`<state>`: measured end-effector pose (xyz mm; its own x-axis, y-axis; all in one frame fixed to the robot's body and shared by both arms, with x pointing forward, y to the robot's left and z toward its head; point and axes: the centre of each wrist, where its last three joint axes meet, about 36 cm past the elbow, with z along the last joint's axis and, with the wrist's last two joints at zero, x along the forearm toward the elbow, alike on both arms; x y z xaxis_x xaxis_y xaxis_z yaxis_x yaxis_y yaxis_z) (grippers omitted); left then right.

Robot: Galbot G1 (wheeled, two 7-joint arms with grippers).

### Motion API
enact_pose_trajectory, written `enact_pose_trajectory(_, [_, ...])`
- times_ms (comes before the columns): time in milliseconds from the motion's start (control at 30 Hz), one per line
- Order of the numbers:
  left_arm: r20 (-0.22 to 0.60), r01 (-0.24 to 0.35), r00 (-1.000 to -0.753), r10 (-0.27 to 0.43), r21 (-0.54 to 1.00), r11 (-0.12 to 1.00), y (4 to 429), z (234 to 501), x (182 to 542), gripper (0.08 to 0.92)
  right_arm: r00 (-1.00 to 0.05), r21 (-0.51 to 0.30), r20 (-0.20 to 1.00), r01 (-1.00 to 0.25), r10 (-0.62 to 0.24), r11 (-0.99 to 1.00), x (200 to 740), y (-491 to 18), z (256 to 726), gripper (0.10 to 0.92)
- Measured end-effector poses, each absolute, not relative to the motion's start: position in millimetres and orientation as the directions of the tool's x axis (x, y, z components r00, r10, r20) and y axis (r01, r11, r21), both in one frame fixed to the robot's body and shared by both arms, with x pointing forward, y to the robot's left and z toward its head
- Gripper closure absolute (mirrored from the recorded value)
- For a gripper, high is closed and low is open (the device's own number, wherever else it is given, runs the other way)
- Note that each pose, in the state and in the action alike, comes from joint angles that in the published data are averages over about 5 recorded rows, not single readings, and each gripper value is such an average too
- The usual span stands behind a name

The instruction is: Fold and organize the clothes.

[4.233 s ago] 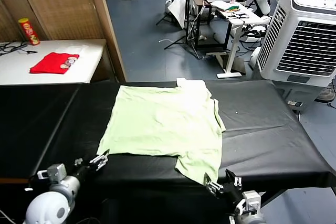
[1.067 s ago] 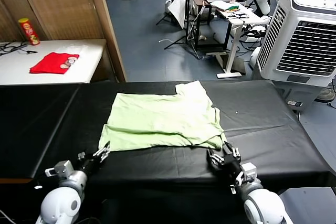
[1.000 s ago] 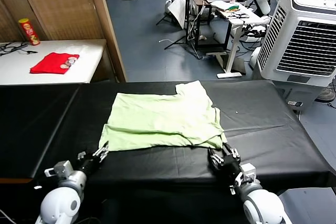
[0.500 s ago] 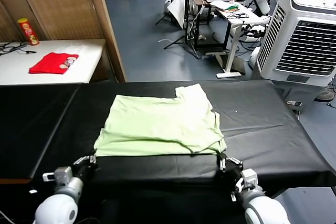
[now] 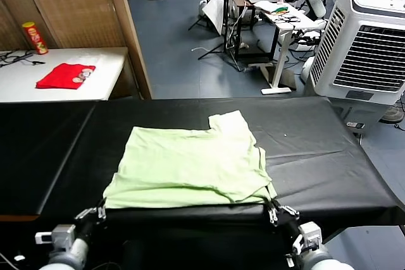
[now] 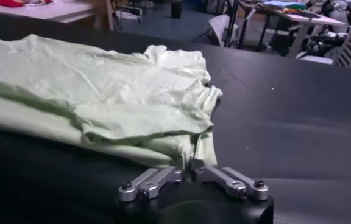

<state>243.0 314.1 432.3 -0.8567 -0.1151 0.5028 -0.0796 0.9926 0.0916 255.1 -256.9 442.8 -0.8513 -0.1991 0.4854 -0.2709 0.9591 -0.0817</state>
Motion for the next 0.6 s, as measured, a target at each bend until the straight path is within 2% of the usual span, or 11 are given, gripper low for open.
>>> enact_pose_trajectory(133, [0.497, -0.093, -0.857, -0.134, 0.107, 0.990, 314, 443, 238, 0.449, -0.863, -0.046, 0.454, -0.272, -0.222, 0.961, 255, -261, 456, 0.240])
enact_pose_trajectory(233, [0.482, -0.096, -0.865, -0.136, 0.107, 0.990, 315, 452, 239, 0.294, -0.886, -0.026, 0.404, -0.260, -0.228, 0.965, 264, -266, 464, 0.226])
enact_pose_trajectory(300, [0.470, -0.096, -0.873, -0.129, 0.094, 0.991, 315, 458, 244, 0.233, -0.905, -0.020, 0.357, -0.257, -0.233, 0.966, 276, -269, 465, 0.225])
enact_pose_trajectory(433, [0.430, -0.086, -0.897, -0.101, 0.055, 0.995, 316, 466, 267, 0.205, -0.935, -0.034, 0.269, -0.248, -0.230, 0.968, 318, -273, 462, 0.224])
enact_pose_trajectory(600, [0.362, -0.070, -0.929, -0.073, 0.023, 0.997, 318, 472, 319, 0.201, -0.955, -0.058, 0.207, -0.227, -0.210, 0.972, 387, -271, 459, 0.224])
